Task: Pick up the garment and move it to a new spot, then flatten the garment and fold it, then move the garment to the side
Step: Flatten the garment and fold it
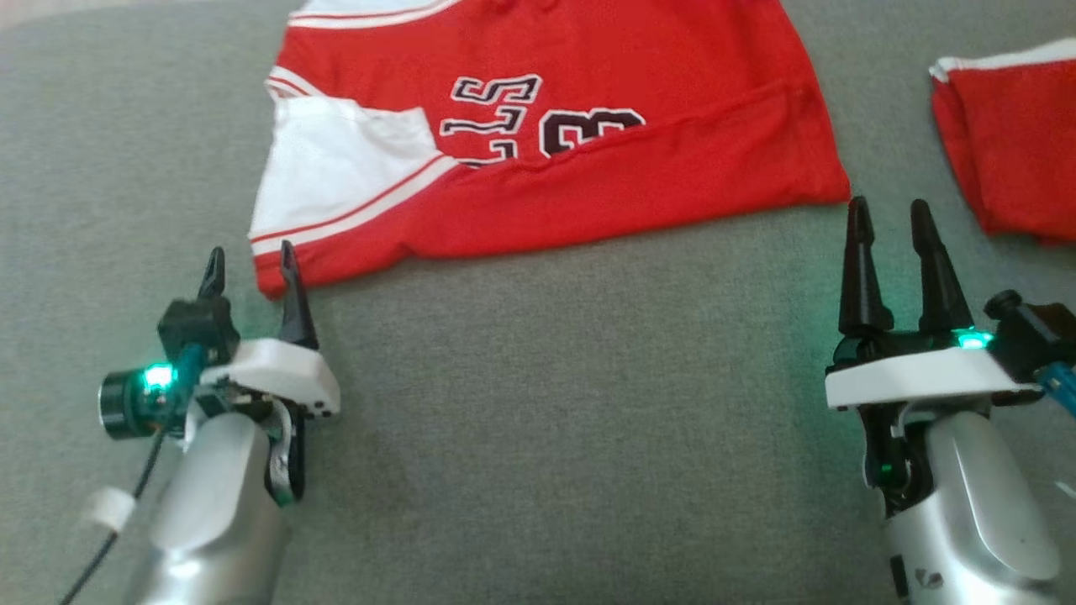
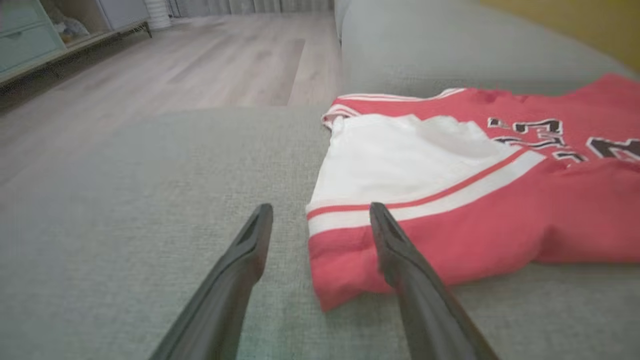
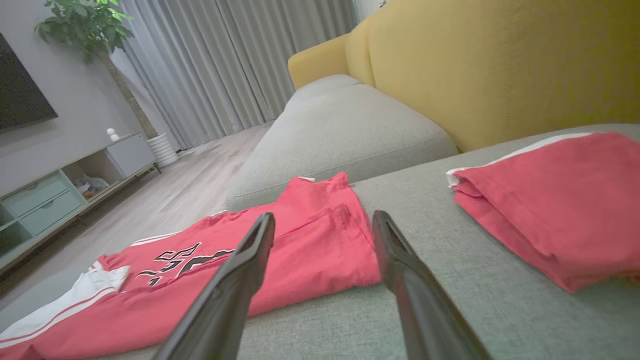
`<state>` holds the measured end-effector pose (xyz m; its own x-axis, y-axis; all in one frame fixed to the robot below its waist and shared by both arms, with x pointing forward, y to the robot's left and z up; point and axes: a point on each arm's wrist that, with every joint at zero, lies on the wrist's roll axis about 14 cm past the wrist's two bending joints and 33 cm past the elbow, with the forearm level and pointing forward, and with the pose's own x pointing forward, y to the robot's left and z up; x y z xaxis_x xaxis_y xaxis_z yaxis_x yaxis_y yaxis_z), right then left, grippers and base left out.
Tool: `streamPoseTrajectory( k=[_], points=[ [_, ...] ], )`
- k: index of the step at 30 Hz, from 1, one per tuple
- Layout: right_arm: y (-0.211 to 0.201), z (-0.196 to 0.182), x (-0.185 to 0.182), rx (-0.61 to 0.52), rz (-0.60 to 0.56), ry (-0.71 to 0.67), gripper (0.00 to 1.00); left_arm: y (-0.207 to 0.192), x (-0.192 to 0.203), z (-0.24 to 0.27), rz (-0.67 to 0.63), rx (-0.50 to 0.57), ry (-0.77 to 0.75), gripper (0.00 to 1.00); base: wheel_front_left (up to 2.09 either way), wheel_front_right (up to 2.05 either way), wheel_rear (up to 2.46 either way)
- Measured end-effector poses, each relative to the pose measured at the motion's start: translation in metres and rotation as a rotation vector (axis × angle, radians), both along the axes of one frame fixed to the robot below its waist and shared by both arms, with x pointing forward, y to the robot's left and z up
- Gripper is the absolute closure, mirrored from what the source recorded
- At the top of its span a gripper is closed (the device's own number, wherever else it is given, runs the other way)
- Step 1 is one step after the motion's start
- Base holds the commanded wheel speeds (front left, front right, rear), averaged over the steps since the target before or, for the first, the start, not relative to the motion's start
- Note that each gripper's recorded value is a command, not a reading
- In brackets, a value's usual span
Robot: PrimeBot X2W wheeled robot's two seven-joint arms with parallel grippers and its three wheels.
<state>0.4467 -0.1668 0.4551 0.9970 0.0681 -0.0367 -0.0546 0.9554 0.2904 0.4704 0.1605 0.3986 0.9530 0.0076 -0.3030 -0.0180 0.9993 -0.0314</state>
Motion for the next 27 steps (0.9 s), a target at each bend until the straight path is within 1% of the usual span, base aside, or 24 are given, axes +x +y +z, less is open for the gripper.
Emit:
streamPoseTrajectory(
  k=[5, 11, 12, 13, 14, 15, 19, 22, 26, 27],
  points=[
    [-0.008, -0.008, 0.002, 0.018, -0.025, 0.020, 0.00, 0.002, 0.002, -0.034, -0.009, 0.025, 0.137, 0.00, 0.00, 0.00, 0.00],
    [-0.013, -0.017, 0.001, 0.044, -0.045, 0.044, 0.00, 0.000, 0.016, -0.044, -0.030, 0.035, 0.184, 0.00, 0.00, 0.00, 0.00],
    [-0.013, -0.017, 0.001, 0.045, -0.045, 0.044, 0.00, -0.002, 0.016, -0.046, -0.038, 0.035, 0.196, 0.07, 0.00, 0.00, 0.00],
    [-0.013, -0.017, 0.001, 0.045, -0.045, 0.043, 0.00, -0.003, 0.015, -0.047, -0.050, 0.034, 0.207, 0.45, 0.00, 0.00, 0.00],
    [-0.013, -0.016, 0.001, 0.045, -0.045, 0.041, 0.00, -0.005, 0.016, -0.046, -0.061, 0.035, 0.214, 0.89, 0.00, 0.00, 0.00],
    [-0.013, -0.015, 0.001, 0.046, -0.045, 0.038, 0.00, -0.006, 0.016, -0.046, -0.070, 0.035, 0.217, 1.00, 0.00, 0.00, 0.00],
    [-0.011, -0.009, 0.004, 0.049, -0.041, 0.022, 0.00, -0.006, 0.013, -0.040, -0.066, 0.026, 0.200, 1.00, 0.00, 0.00, 0.00],
    [-0.005, -0.008, 0.007, 0.024, -0.020, 0.025, 0.00, -0.003, 0.011, -0.031, -0.054, 0.027, 0.155, 1.00, 0.00, 0.00, 0.00],
    [-0.004, -0.019, 0.013, -0.020, -0.005, 0.079, 0.00, -0.002, 0.017, -0.004, -0.055, 0.028, 0.031, 1.00, 0.00, 0.00, 0.00],
    [-0.004, -0.023, 0.016, -0.011, -0.007, 0.103, 0.00, -0.003, 0.020, 0.003, -0.060, 0.029, -0.001, 1.00, 0.00, 0.00, 0.00]
  ],
)
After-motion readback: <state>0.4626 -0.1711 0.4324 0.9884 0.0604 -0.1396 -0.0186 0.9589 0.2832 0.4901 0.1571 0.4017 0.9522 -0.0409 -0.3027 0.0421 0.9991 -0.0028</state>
